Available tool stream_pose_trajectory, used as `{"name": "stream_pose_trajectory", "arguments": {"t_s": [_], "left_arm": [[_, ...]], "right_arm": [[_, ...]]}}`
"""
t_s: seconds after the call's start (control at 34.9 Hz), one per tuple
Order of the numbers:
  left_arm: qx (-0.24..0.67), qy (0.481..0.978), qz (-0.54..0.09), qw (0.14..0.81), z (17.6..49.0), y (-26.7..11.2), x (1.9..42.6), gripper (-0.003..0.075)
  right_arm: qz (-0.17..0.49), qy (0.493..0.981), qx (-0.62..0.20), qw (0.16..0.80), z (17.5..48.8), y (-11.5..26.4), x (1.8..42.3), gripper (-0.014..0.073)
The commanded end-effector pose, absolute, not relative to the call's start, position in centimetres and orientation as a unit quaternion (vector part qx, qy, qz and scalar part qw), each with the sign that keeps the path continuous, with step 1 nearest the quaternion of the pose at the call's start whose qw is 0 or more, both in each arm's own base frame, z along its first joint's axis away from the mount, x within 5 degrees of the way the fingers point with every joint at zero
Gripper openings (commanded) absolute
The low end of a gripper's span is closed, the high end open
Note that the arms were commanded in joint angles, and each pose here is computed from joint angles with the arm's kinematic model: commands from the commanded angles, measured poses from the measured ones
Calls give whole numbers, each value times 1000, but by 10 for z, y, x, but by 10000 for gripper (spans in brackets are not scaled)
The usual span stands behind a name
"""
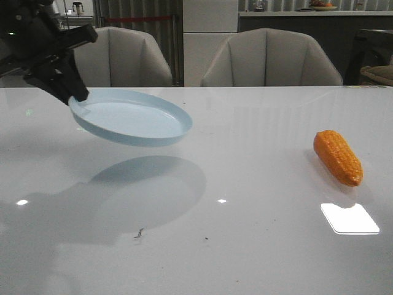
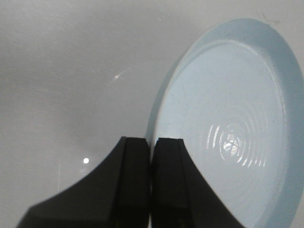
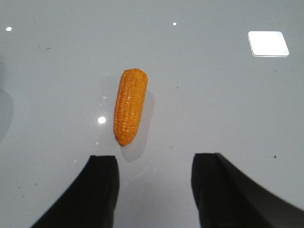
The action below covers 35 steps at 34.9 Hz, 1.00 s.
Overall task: Place corn on plate with both arms
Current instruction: 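Lift the plate with the left gripper and carry it toward the table center, then set the plate down, open the left gripper and withdraw upward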
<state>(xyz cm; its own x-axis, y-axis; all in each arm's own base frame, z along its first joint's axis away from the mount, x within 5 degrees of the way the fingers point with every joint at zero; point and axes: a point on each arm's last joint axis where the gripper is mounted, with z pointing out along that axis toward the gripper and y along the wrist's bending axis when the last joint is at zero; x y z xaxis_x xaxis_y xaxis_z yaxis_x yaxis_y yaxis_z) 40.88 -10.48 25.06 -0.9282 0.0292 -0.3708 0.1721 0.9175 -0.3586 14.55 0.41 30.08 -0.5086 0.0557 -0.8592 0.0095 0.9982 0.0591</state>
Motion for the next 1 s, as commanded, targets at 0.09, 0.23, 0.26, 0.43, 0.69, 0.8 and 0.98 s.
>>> {"name": "stream_pose_trajectory", "arguments": {"t_s": [0.09, 0.23, 0.26, 0.43, 0.69, 0.8, 0.98], "left_arm": [[100, 943, -233, 217, 283, -150, 393, 94], [137, 939, -240, 204, 278, -181, 382, 94], [143, 939, -241, 200, 276, -187, 380, 94], [173, 942, -236, 162, 250, -214, 374, 94], [192, 948, -201, 157, 234, -215, 378, 139], [197, 949, -191, 158, 233, -213, 378, 229], [201, 949, -183, 160, 233, -212, 379, 393]], "right_arm": [[22, 842, 16, 539, 318, 4, 150, 457], [22, 842, 16, 539, 318, 4, 150, 457], [22, 842, 16, 539, 318, 4, 150, 457], [22, 842, 16, 539, 318, 4, 150, 457], [20, 855, 16, 518, 314, 4, 148, 457], [20, 861, 17, 508, 312, 3, 147, 457], [20, 862, 17, 507, 311, 3, 146, 457]]}}
